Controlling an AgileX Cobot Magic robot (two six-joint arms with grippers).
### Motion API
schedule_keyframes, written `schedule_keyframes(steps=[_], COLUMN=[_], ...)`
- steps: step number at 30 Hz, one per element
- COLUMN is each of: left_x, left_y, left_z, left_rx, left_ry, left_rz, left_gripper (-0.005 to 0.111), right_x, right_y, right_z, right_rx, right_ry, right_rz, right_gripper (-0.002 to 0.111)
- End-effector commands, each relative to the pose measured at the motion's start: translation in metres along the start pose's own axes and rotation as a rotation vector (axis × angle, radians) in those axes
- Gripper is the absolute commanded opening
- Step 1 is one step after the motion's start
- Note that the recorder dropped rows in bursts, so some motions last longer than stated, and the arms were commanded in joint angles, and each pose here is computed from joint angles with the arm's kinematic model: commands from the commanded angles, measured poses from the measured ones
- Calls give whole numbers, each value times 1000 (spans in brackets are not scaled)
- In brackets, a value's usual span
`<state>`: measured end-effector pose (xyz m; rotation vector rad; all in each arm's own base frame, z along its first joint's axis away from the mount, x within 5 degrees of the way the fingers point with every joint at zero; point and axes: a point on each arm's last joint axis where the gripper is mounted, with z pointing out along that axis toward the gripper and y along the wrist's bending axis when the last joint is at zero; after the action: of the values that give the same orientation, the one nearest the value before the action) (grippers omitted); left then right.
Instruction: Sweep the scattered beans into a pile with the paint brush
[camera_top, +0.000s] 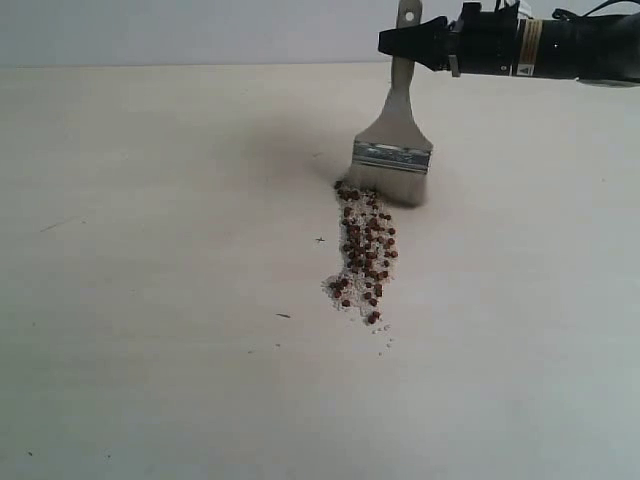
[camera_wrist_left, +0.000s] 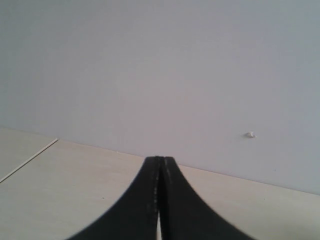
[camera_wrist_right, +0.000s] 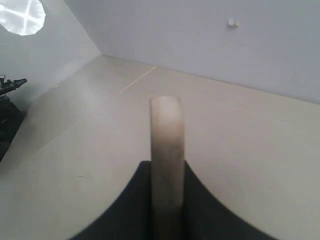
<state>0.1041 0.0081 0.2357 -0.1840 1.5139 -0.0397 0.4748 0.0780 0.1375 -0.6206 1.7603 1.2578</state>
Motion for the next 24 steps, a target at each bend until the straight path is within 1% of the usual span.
schedule_keyframes(steps=[1, 9, 15, 17, 19, 21, 22, 24], left_x=[1, 1, 1, 1, 1, 1, 1, 1], left_y=[0, 0, 0, 0, 0, 0, 0, 0], left_z=[-1, -1, -1, -1, -1, -1, -1, -1], left_rx=[2, 2, 2, 2, 2, 2, 2, 2], left_ry=[2, 2, 2, 2, 2, 2, 2, 2], left_rz=[-4, -4, -4, -4, -4, -4, -4, -4], left_gripper=[0, 0, 0, 0, 0, 0, 0, 0], right_x=[-11, -15, -20, -24, -27, -26, -24, -21], right_y=[3, 3, 2, 1, -1, -7, -12, -13], right_z=[-2, -3, -3, -4, -4, -3, -1, 2], right_rx=[4, 13, 27, 39, 69, 152, 215, 229], right_ry=[-38, -85, -141, -174, -202, -188, -158, -130], right_rz=[-54, -62, -101, -135, -174, -194, -191, -197], right_gripper=[0, 0, 0, 0, 0, 0, 0, 0])
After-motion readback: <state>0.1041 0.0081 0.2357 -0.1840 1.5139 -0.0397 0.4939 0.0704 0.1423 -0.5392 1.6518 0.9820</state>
